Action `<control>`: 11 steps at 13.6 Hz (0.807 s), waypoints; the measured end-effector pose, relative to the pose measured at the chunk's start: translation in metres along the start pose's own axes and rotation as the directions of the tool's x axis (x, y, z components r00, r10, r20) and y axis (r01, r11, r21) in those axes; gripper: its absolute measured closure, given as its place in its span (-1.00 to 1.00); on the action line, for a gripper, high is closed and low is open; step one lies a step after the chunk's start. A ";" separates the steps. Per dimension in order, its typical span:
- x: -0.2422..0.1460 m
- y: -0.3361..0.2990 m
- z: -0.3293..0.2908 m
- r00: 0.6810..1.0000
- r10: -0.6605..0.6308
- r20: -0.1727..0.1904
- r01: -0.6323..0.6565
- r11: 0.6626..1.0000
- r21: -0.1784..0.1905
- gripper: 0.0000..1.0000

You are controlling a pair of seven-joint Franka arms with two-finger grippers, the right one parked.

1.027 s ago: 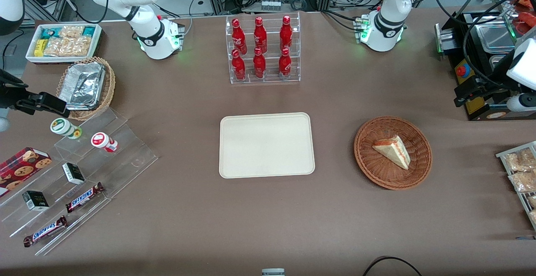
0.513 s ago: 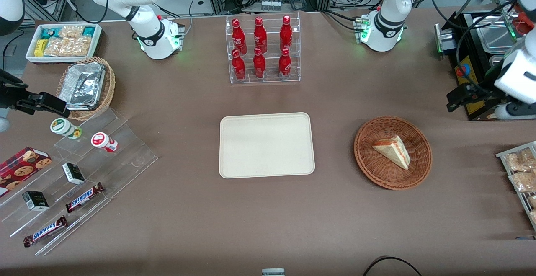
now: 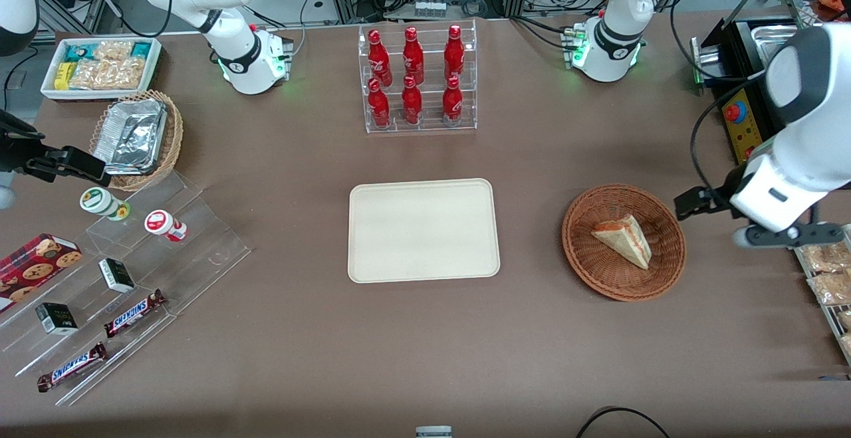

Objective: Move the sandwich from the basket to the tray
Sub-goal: 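Lower the open left gripper over the wrapped sandwich in the basket, then close the left gripper on the sandwich's wrapped corner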

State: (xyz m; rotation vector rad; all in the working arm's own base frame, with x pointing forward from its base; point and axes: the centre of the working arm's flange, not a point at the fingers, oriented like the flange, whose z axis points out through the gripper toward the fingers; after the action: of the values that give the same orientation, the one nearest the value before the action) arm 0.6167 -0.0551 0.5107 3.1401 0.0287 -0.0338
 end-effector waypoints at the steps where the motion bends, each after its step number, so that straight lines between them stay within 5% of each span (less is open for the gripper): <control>1: 0.001 0.005 0.012 1.000 -0.009 0.003 0.009 1.000 0.000 -1.00; 11: -0.017 0.023 0.119 0.955 -0.282 -0.087 0.279 0.959 -0.041 -1.00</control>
State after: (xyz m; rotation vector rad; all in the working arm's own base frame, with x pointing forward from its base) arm 0.5971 -0.0783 0.3916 3.0784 0.4710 0.1101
